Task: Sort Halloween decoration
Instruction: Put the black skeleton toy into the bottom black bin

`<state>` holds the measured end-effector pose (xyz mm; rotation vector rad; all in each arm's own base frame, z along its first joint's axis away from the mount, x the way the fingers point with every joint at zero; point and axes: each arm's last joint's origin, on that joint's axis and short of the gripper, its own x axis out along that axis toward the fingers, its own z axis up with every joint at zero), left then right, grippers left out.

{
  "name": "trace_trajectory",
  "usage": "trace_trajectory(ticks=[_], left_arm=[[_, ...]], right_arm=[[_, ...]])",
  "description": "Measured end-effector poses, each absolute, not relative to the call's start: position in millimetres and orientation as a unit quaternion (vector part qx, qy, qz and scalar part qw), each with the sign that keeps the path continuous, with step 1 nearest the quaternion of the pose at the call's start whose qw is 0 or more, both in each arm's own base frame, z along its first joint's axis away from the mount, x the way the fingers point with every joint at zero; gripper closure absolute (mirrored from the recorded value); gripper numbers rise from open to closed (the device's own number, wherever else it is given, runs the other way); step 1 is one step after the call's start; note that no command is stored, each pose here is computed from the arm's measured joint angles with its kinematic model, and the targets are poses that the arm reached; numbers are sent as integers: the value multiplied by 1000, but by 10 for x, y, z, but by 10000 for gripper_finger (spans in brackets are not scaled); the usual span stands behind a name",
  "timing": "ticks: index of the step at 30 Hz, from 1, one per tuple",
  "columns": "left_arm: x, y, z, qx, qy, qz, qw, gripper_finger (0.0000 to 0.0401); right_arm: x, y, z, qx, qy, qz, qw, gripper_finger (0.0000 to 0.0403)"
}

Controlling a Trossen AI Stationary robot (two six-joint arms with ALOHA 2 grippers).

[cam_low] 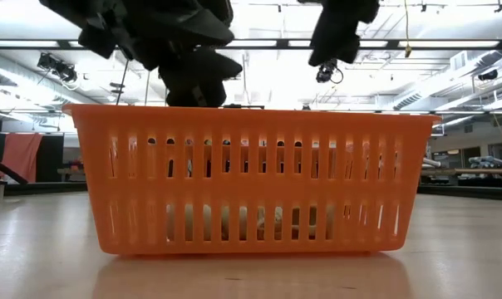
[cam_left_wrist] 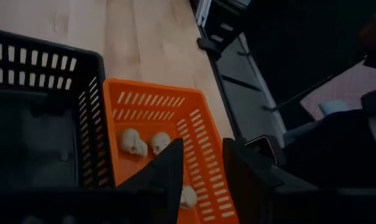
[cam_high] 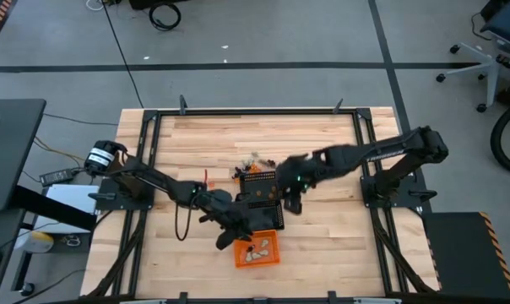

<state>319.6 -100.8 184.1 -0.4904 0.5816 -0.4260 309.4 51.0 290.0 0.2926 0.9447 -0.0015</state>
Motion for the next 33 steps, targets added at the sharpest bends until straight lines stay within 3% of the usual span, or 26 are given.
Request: trace_trajectory(ticks=[13, 24, 33], left_arm=[[3074, -1316, 1862, -252, 298, -187, 902, 296], [2724, -1425, 2075, -187, 326, -112, 920, 296], [2347, -1332, 2320, -100, 326, -37, 939, 296]], right_arm=[[3433, 1325, 2448, 68, 420, 130, 896, 254], [3665, 1488, 2287, 48, 406, 147, 901, 254], [4066, 1609, 2078, -43, 425, 166, 889, 254]])
